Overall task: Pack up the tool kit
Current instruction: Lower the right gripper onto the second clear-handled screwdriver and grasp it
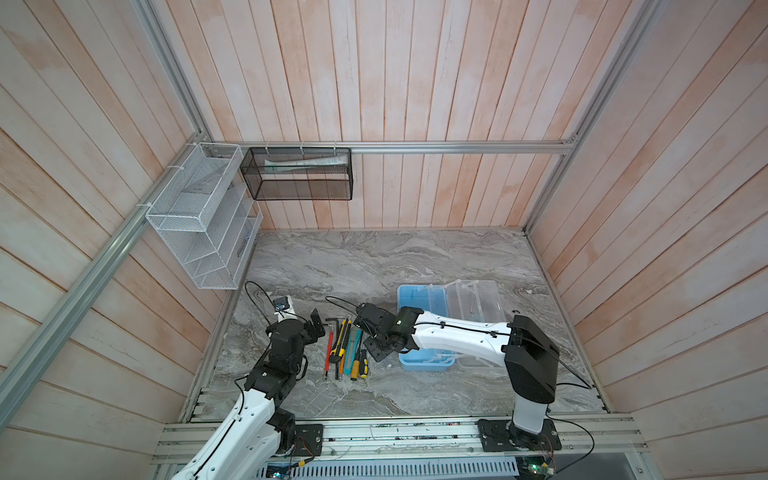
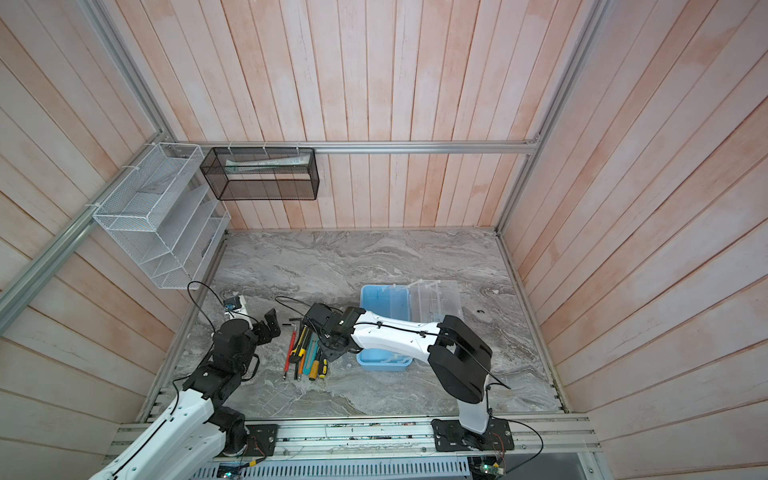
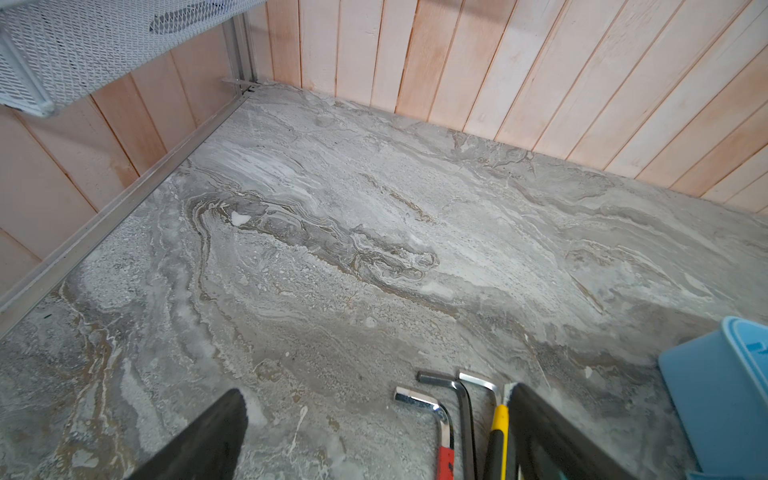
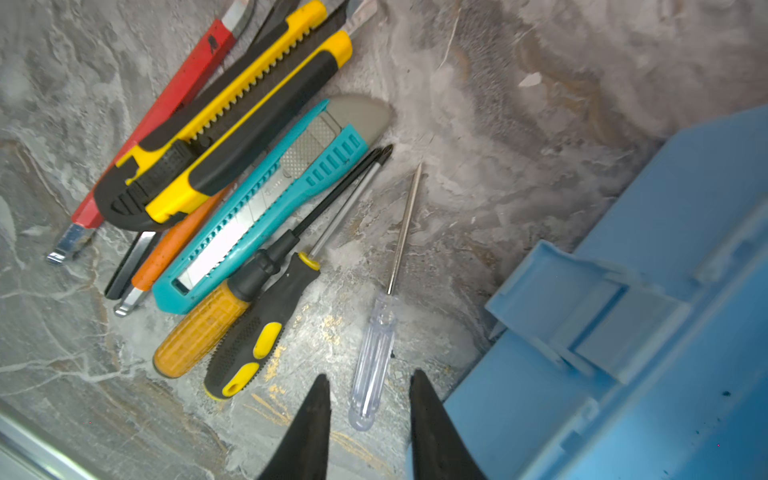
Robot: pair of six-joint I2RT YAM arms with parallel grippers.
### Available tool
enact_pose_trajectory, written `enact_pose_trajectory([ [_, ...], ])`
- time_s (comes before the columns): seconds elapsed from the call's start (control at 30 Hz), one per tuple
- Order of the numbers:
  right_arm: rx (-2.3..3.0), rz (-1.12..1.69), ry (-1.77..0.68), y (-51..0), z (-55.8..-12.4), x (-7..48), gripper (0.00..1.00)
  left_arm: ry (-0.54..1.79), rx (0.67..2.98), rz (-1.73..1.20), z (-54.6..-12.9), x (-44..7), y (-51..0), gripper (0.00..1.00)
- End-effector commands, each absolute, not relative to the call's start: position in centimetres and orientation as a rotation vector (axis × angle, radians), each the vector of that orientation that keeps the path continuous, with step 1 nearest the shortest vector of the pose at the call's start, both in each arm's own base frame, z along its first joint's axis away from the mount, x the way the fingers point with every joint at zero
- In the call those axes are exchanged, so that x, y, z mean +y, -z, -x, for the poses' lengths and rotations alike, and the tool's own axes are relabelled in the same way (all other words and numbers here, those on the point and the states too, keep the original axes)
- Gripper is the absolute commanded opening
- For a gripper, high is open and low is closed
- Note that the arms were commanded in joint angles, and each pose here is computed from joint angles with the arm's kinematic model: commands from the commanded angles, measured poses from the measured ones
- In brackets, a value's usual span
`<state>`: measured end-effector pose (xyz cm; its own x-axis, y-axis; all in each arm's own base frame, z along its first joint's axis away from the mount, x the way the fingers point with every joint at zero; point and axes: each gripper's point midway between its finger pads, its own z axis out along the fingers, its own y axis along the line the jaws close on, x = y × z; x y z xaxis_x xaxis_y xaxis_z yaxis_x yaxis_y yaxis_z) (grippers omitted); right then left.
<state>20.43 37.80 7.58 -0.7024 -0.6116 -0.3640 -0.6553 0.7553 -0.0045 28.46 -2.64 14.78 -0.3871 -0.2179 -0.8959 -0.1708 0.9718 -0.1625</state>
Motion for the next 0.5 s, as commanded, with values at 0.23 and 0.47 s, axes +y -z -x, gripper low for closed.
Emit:
enact_pose_trajectory([
  [0.23,2.688,1.068,-0.092,-4.2,-20.0,38.1,0.39,0.059,1.942,0.279,-28.7,-2.5,-15.9,1.00],
  [0.47,2.717,1.068,-0.024,-2.9,-20.8,37.8,0.38,0.060,1.940,0.278,-28.7,-2.6,-15.9,1.00],
])
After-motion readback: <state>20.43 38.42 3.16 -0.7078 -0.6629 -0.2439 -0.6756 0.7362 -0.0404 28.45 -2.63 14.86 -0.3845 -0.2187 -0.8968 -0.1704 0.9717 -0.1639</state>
